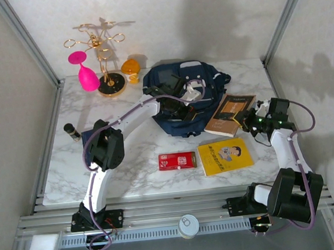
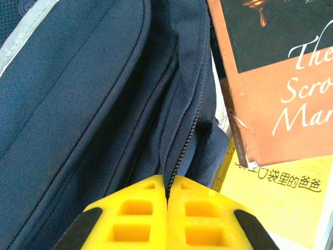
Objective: Pack books, pencil case, and school supplies into a backpack
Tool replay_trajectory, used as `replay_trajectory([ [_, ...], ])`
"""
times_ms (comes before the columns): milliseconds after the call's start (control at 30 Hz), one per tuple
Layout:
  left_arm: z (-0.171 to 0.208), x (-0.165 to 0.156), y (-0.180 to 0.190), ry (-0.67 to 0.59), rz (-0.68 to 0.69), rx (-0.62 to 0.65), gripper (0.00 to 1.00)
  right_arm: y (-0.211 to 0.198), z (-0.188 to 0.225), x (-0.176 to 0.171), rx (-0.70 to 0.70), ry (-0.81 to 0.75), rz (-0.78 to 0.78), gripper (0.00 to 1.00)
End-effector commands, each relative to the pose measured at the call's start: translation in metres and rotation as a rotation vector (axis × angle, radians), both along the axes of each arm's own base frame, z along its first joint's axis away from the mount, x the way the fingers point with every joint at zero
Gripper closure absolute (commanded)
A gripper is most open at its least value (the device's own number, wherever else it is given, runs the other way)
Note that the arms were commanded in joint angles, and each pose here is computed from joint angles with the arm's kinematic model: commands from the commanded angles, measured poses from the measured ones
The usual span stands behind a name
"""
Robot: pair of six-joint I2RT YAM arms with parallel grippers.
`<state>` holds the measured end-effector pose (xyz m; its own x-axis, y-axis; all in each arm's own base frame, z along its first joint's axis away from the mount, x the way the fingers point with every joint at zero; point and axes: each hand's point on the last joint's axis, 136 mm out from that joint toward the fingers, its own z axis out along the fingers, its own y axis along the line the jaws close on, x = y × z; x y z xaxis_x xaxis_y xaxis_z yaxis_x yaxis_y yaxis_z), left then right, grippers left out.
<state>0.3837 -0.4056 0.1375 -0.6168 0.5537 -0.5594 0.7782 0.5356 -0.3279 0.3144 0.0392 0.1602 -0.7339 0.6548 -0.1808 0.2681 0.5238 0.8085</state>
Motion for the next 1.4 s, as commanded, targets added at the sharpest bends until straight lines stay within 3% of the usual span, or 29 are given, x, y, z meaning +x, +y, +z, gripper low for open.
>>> replay_trajectory([
  [0, 0.016, 0.007, -0.008, -0.041, -0.007, -0.055, 0.97, -0.001, 0.005, 0.007, -0.028, -0.067, 0.019, 1.0],
  [267, 0.011, 0.009, -0.009, -0.046, -0.015, -0.041, 0.94, -0.003, 0.008, 0.009, -0.044, -0.078, 0.018, 1.0],
  [500, 0.009, 0.012, -0.015, -0.036, -0.02, -0.051, 0.81, -0.002, 0.007, 0.008, -0.043, -0.075, 0.019, 1.0],
  [633, 0.004, 0.013, -0.015, -0.029, -0.019, -0.044, 0.88, -0.001, 0.005, 0.007, -0.041, -0.073, 0.022, 1.0],
  [767, -0.006, -0.003, -0.017, 0.005, -0.067, -0.012, 0.7, -0.002, 0.007, 0.007, -0.041, -0.073, 0.023, 1.0],
  [867, -0.017, -0.012, -0.018, -0.006, -0.097, 0.032, 0.63, -0.002, 0.006, 0.007, -0.045, -0.074, 0.021, 1.0],
  [1133, -0.033, -0.008, -0.019, 0.014, -0.093, 0.063, 0.64, -0.002, 0.005, 0.007, -0.044, -0.072, 0.023, 1.0],
  [1367, -0.033, 0.002, -0.017, 0.031, -0.073, 0.049, 0.73, -0.001, 0.006, 0.008, -0.044, -0.076, 0.028, 1.0],
])
